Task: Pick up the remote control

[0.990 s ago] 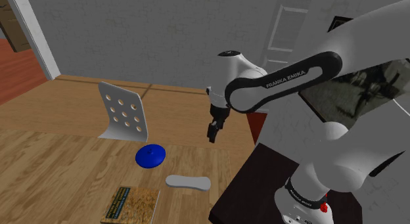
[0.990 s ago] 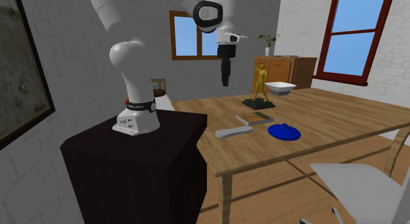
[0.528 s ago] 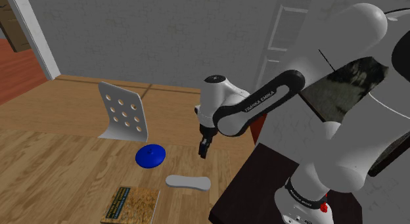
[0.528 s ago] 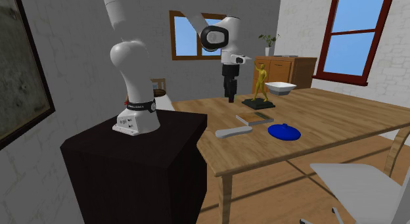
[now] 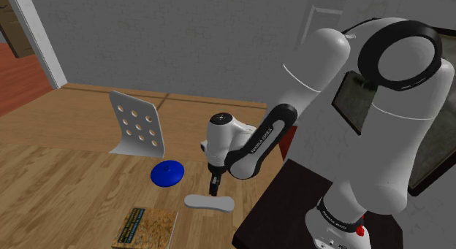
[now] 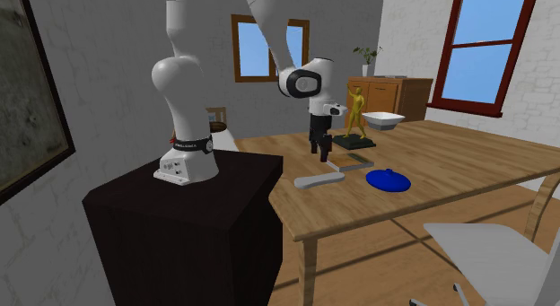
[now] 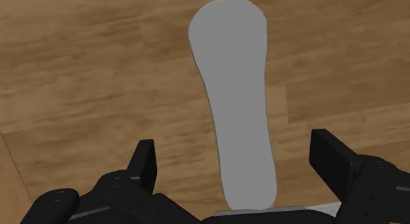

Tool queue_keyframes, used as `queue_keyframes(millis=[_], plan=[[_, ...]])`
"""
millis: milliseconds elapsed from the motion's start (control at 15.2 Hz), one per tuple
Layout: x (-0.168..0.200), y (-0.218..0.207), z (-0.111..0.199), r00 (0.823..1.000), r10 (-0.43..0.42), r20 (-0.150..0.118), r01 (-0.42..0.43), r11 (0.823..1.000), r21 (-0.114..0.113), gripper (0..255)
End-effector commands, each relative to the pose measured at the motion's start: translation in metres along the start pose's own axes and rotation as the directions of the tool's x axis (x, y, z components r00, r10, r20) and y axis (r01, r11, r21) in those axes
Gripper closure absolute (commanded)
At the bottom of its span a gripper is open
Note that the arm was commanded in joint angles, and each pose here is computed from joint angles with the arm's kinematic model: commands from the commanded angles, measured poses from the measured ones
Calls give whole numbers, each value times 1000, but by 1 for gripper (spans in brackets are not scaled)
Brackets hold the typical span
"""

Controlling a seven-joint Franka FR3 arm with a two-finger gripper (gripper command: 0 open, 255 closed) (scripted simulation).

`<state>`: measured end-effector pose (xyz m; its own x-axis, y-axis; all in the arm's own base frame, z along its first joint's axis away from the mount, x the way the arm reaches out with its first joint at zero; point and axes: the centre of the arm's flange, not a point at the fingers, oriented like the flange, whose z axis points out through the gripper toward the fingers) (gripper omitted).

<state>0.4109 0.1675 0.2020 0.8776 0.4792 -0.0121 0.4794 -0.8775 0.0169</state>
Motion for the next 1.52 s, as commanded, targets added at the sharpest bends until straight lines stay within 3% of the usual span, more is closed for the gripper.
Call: queue_keyframes(millis=[0,198,858,924,1452], plan=[[7,-8,27,999,-37,-2,37,999,-1,0],[20,-21,63,996,-91,-3,91,996,-4,0],[20,-22,103,996,-91,-3,91,996,-4,0],[20,-21,103,996,-91,-3,91,996,-4,255],[20,-21,104,996,-91,-3,91,996,-4,255]])
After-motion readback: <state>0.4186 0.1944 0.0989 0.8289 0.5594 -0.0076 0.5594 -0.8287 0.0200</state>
